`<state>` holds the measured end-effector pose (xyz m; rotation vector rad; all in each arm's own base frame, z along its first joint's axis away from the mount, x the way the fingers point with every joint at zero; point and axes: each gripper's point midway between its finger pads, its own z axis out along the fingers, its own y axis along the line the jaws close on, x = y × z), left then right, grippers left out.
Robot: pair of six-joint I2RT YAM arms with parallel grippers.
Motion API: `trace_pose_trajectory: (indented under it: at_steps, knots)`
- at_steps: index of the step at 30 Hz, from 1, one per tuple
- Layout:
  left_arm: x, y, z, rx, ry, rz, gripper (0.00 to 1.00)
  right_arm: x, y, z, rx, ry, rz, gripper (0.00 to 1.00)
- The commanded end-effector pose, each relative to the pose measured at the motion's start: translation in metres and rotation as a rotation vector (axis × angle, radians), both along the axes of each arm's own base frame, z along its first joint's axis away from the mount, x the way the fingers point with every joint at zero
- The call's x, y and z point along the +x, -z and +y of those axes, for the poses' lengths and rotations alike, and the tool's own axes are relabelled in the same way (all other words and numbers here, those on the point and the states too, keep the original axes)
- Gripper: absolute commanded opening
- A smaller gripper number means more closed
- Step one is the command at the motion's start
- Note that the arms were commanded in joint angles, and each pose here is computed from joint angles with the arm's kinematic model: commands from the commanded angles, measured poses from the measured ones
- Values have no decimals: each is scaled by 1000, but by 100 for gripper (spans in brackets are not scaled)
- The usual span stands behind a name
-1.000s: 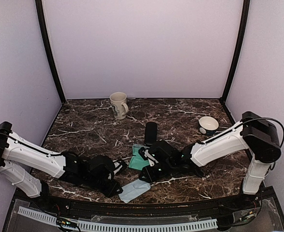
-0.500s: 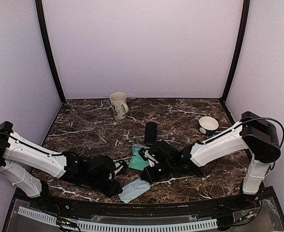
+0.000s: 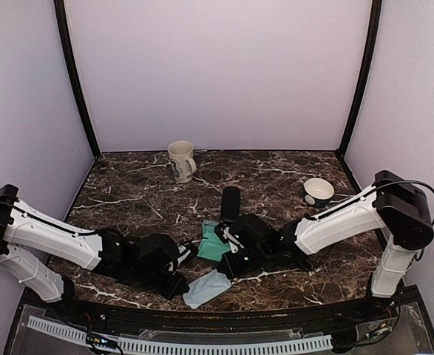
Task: Organize the sunglasses
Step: Pick up the folded cleaning cloth from the center of the board, then place the folded cleaning cloth in the sunglasses case.
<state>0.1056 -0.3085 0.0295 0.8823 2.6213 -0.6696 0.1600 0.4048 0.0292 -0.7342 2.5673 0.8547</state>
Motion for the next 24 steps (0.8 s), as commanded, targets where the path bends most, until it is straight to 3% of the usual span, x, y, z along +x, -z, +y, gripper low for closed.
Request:
trace_pose_trajectory:
  at_steps: [1,11,24]
  knots:
    - [9,-4,0,12,4,-28,0,10,-22,-7,41,57,-55,0]
    - [37,-15,-11,-20,12,-74,0,15,-35,-31,54,148,-95,0]
    - [89,-36,-59,-32,98,-164,0,33,-40,-54,42,285,-157,0]
